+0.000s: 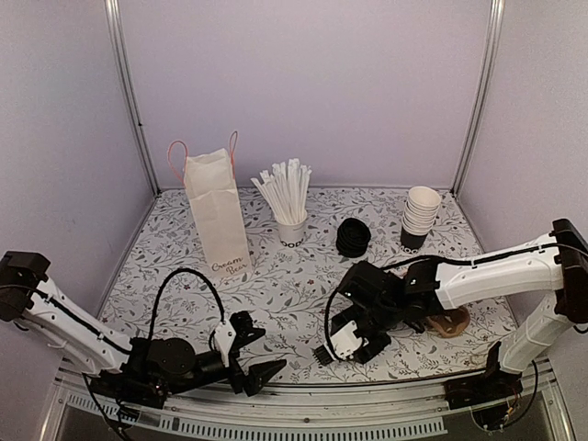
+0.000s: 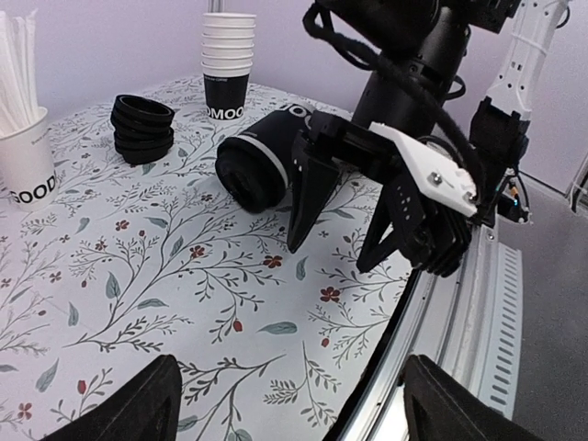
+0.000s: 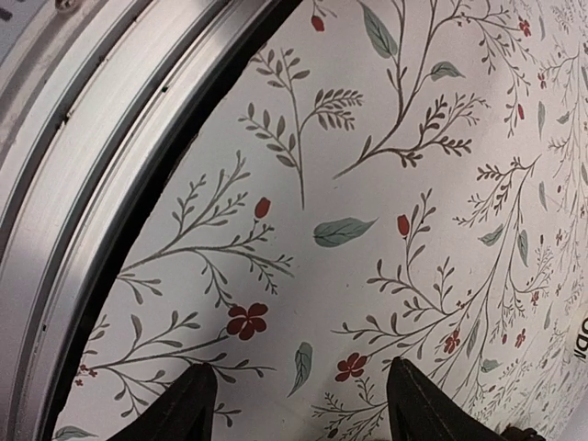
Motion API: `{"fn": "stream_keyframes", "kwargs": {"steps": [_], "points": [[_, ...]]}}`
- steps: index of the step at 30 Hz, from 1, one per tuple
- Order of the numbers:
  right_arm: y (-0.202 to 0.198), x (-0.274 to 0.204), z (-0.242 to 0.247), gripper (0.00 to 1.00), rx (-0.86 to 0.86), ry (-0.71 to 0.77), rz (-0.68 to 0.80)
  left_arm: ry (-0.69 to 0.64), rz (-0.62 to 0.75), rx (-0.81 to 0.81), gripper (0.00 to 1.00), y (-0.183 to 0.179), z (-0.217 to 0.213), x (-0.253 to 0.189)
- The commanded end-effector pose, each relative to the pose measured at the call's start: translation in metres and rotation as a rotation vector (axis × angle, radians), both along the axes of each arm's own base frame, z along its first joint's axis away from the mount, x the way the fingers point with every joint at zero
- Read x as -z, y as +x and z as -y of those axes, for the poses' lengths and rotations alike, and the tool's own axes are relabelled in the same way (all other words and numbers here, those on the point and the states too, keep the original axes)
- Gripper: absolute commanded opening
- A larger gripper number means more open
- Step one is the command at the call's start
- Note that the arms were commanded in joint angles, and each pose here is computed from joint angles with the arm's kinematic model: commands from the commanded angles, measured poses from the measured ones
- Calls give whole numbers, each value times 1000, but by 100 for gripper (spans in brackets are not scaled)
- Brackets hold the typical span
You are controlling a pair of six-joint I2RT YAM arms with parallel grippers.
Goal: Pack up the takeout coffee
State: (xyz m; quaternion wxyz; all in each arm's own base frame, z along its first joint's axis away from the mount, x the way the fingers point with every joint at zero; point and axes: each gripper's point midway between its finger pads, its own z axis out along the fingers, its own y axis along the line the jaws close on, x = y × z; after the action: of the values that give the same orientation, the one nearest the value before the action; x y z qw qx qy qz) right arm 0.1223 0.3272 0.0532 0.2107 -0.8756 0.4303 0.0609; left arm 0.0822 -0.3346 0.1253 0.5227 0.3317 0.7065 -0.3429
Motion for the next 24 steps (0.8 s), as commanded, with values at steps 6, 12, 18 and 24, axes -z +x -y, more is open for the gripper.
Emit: {"fn": "stream_keyframes", "kwargs": {"steps": [6,12,18,24], "points": [[-8,-66,-28,78,109,137,-208,-14,-9,-67,87,13,-13,-3],[81,-95,-15,89,440,185,-147,-49,-51,-106,91,23,-14,-4],[126,-80,23,90,773,168,-197,-48,-93,-156,92,30,-18,-1],[125,-62,66,85,1035,112,-324,-42,-124,-235,92,39,-28,1]]}}
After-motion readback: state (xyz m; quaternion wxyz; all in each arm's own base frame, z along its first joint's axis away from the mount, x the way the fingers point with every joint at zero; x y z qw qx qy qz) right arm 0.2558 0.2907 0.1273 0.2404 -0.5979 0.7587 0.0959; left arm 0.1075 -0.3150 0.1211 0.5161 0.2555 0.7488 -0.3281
